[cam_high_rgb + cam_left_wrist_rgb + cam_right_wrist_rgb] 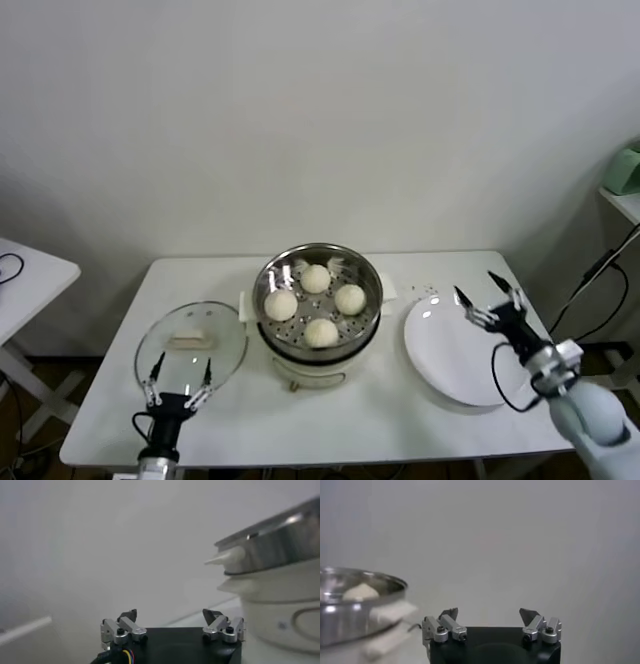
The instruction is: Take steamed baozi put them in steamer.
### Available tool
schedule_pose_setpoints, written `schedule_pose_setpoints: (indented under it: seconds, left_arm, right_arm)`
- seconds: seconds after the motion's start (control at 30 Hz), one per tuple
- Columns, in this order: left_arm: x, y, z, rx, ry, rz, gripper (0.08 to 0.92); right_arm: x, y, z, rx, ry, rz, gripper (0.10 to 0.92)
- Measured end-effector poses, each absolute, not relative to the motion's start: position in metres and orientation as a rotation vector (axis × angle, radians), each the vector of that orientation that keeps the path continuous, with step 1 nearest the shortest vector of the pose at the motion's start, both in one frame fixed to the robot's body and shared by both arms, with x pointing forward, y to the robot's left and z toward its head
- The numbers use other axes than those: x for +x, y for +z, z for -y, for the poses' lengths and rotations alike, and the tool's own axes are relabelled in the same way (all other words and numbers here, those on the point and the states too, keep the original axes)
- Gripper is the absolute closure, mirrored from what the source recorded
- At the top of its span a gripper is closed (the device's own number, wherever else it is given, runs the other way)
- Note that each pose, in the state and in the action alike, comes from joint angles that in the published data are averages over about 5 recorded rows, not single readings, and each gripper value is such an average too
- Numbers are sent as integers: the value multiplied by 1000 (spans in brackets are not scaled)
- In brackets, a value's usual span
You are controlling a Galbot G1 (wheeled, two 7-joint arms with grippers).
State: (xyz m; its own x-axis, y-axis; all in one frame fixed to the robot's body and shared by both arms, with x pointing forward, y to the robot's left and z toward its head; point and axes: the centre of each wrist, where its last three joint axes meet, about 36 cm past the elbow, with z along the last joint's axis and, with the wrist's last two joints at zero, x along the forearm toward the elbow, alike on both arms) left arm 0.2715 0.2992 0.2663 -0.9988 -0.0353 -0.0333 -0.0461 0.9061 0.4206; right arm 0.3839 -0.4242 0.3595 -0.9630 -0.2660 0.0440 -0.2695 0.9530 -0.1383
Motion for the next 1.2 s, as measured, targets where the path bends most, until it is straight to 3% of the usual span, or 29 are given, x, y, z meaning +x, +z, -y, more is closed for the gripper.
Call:
schedule_pose_setpoints:
  seconds: [0.27, 0.57, 1.2]
  left_arm:
    - [292, 262, -326, -109, 1317, -2827, 177]
    - [310, 249, -344, -78, 1880, -2521, 177]
    - [337, 240, -350, -3, 2255, -2220, 177]
  right_arm:
    - [324, 319, 428, 238, 106, 3042, 200]
    - [296, 306, 430, 122, 43, 3032, 200]
    - [272, 289, 436, 29, -1, 3018, 200]
